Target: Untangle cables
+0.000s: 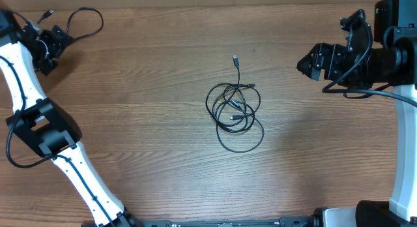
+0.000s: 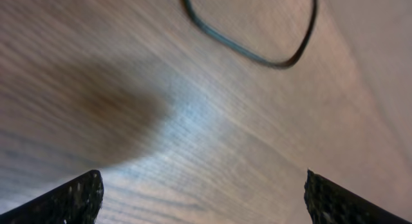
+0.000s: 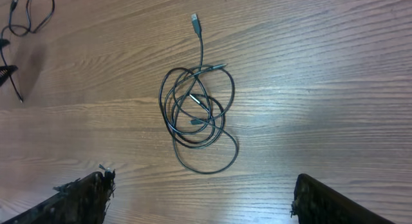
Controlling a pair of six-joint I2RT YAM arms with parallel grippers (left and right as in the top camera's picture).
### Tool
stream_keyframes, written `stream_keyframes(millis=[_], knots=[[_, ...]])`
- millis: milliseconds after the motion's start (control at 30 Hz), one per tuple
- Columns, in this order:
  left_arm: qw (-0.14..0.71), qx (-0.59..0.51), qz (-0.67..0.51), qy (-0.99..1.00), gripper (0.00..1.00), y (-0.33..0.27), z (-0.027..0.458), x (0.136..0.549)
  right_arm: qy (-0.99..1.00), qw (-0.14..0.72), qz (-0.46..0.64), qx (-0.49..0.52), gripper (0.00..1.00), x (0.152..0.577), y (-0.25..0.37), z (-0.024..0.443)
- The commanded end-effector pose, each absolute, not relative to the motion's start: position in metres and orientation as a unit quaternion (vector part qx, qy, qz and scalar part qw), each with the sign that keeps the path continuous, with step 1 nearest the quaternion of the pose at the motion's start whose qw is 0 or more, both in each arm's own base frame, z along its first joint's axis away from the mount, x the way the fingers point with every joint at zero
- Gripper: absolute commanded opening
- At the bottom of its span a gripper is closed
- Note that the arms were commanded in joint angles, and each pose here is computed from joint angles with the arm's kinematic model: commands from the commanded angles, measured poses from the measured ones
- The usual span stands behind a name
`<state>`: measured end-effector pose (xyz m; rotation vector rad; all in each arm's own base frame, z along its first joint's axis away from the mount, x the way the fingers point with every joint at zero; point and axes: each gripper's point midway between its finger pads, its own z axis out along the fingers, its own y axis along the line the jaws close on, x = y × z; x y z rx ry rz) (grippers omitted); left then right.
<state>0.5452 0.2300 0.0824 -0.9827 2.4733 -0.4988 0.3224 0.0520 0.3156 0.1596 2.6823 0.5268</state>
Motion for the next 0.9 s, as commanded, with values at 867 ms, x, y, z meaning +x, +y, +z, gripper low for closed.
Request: stream_keyframes(millis=[867], knots=[[0.084,-0.017,-0.137,0.987,1.0,-0.082,0.227,0.43,0.956,0.086,0.277,0.034,1.0,0.318,0.1,0.191]])
